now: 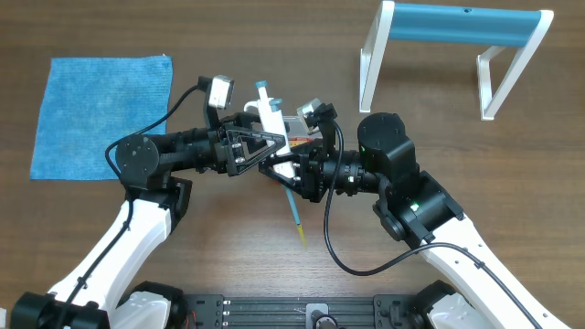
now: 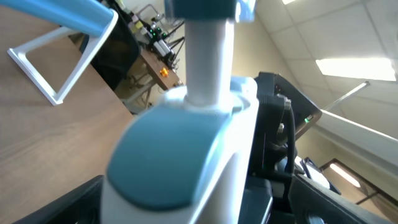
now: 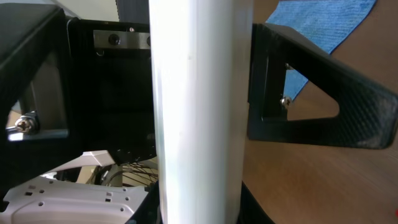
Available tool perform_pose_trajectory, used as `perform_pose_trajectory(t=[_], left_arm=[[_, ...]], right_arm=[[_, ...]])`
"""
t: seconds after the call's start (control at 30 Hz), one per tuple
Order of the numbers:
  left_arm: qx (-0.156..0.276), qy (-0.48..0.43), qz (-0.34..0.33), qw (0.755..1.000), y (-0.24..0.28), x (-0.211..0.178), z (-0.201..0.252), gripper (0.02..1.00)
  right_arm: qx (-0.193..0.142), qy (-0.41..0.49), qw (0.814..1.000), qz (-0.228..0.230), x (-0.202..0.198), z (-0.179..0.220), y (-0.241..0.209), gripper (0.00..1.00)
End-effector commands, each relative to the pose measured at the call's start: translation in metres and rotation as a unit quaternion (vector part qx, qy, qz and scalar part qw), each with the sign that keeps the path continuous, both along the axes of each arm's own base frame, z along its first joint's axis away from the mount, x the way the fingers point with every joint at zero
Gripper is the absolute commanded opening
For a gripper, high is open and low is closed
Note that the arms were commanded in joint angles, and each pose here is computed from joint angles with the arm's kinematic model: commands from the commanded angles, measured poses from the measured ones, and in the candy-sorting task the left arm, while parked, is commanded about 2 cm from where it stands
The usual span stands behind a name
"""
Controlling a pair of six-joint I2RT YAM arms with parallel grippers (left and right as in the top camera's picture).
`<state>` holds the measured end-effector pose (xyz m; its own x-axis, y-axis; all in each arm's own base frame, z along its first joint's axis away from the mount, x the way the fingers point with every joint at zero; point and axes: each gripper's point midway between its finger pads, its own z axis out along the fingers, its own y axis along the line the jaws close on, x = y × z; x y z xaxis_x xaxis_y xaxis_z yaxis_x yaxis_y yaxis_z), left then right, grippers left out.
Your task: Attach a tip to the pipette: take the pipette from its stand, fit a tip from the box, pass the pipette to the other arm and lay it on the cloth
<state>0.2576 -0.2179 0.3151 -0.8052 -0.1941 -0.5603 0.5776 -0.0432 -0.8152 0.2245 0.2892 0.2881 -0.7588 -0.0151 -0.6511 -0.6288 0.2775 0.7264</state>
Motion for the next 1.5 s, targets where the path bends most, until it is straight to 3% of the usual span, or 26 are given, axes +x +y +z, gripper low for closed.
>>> perform_pose_trajectory(t=[0.03,0.07,0.1,0.2,0.23,0.27,0.33,0.47,0.53,0.57,0.63,0.67,0.77,0.83,0.87,0.9,1.0,1.07,1.17,1.23,1.33,1.4,1.5], left_arm=[[-0.008,-0.039,0.024,0.999,0.001,0.009,0.012,0.549],[-0.010,-0.040,0.029,0.999,0.001,0.010,0.013,0.395],[-0.013,-0.040,0.036,0.998,0.002,0.012,0.014,0.053],[-0.014,-0.060,0.050,0.997,0.002,0.016,0.016,0.027],[-0.014,-0.060,0.050,0.997,0.002,0.016,0.016,0.029],[-0.014,-0.063,0.051,0.997,0.003,0.016,0.016,0.027],[-0.007,-0.066,0.057,0.996,0.003,0.019,0.012,0.027],[0.038,-0.030,0.134,0.990,0.025,0.055,-0.021,0.027],[0.065,-0.008,0.194,0.979,0.052,0.077,-0.041,0.027],[0.066,-0.002,0.222,0.973,0.069,0.086,-0.042,0.027],[0.075,0.038,0.301,0.950,0.120,0.108,-0.056,0.025],[0.091,0.056,0.322,0.941,0.137,0.111,-0.069,0.025],[0.170,0.216,0.385,0.881,0.212,0.088,-0.156,0.025],[0.203,0.268,0.402,0.852,0.245,0.063,-0.179,0.027],[0.236,0.290,0.417,0.829,0.265,0.051,-0.184,0.027],[0.311,0.319,0.434,0.783,0.290,0.033,-0.190,0.025],[0.428,0.306,0.416,0.741,0.321,0.023,-0.158,0.027],[0.473,0.300,0.408,0.721,0.345,0.036,-0.135,0.025],[0.532,0.299,0.414,0.676,0.417,0.096,-0.101,0.025],[0.569,0.261,0.443,0.642,0.464,0.145,-0.090,0.025],[0.629,0.192,0.428,0.620,0.491,0.202,-0.099,0.027],[0.700,0.184,0.367,0.584,0.489,0.215,-0.139,0.023],[0.724,0.180,0.283,0.602,0.454,0.236,-0.199,0.025]], right_arm=[[0.010,-0.005,1.000,0.010,-0.004,0.009,0.001,0.082],[0.010,-0.005,1.000,0.010,-0.004,0.009,0.001,0.084],[0.010,-0.005,1.000,0.010,-0.004,0.009,0.001,0.082],[0.015,-0.002,0.999,0.029,-0.011,0.010,0.002,0.082],[0.017,-0.001,0.999,0.035,-0.013,0.011,0.003,0.314],[0.017,0.000,0.999,0.035,-0.013,0.011,0.003,0.825],[0.008,0.010,0.999,0.034,-0.013,0.005,0.001,0.827],[-0.063,0.018,0.998,-0.001,0.004,-0.034,-0.035,0.829],[-0.076,-0.012,0.996,-0.053,0.033,-0.037,-0.066,0.851],[-0.097,-0.008,0.990,-0.103,0.051,-0.045,-0.089,0.853],[-0.187,0.033,0.950,-0.246,0.083,-0.080,-0.156,0.853],[-0.211,0.044,0.935,-0.281,0.088,-0.088,-0.175,0.851],[-0.262,0.054,0.901,-0.341,0.080,-0.086,-0.217,0.855],[-0.288,0.050,0.884,-0.365,0.066,-0.074,-0.234,0.855],[-0.290,0.043,0.879,-0.375,0.058,-0.064,-0.239,0.855],[-0.285,0.032,0.879,-0.380,0.053,-0.056,-0.239,0.864],[-0.275,0.030,0.879,-0.388,0.048,-0.049,-0.239,0.855],[-0.274,0.040,0.878,-0.389,0.050,-0.053,-0.239,0.855],[-0.261,0.080,0.875,-0.399,0.053,-0.060,-0.235,0.855],[-0.282,0.091,0.857,-0.422,0.052,-0.066,-0.243,0.855],[-0.280,0.098,0.853,-0.430,0.052,-0.067,-0.244,0.855],[-0.270,0.113,0.848,-0.441,0.052,-0.068,-0.245,0.855],[-0.254,0.130,0.844,-0.454,0.053,-0.067,-0.245,0.855]])
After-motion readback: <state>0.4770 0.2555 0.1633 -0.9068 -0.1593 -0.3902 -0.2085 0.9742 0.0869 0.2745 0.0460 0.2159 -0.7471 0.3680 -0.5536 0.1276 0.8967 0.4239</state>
